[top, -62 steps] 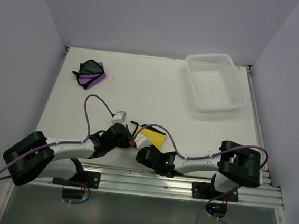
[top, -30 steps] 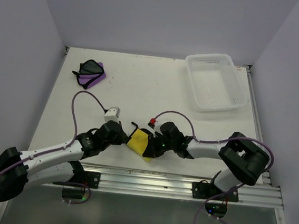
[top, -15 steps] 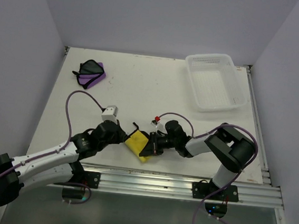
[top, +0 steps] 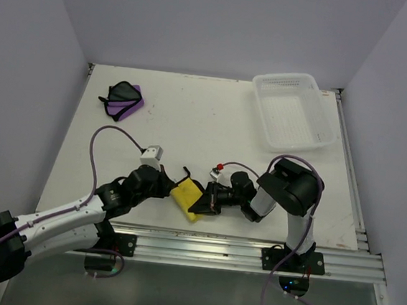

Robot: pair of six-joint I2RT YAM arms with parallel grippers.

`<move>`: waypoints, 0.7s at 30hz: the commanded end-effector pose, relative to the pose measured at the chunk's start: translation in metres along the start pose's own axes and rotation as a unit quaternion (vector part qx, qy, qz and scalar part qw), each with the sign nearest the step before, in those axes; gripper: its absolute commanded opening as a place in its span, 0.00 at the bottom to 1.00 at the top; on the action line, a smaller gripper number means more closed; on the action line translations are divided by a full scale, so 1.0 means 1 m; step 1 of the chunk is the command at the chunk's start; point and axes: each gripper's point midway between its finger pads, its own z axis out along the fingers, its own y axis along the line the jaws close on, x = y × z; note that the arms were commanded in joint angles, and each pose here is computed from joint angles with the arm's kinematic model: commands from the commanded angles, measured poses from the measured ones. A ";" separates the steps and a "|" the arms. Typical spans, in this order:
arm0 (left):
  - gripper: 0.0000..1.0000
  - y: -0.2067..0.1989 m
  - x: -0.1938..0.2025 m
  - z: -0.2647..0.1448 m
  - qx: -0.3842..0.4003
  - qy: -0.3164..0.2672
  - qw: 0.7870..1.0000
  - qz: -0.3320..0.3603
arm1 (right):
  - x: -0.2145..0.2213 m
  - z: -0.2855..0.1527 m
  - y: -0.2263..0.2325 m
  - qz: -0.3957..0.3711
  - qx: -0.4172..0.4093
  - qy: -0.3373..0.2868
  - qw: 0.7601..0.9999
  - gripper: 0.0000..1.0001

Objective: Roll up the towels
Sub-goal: Roll the towel

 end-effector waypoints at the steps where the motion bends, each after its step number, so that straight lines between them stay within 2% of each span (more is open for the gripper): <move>1: 0.00 -0.014 -0.003 0.001 0.033 -0.008 0.999 0.009 | -0.002 -0.005 0.020 -0.004 -0.057 -0.013 0.998 0.00; 11: 0.00 -0.023 0.014 0.002 0.045 0.004 0.999 0.018 | -0.003 -0.003 0.000 0.025 -0.049 -0.029 0.998 0.00; 21: 0.00 -0.024 0.031 0.002 0.045 0.012 0.998 0.029 | -0.009 -0.003 0.001 0.032 -0.052 -0.031 0.998 0.00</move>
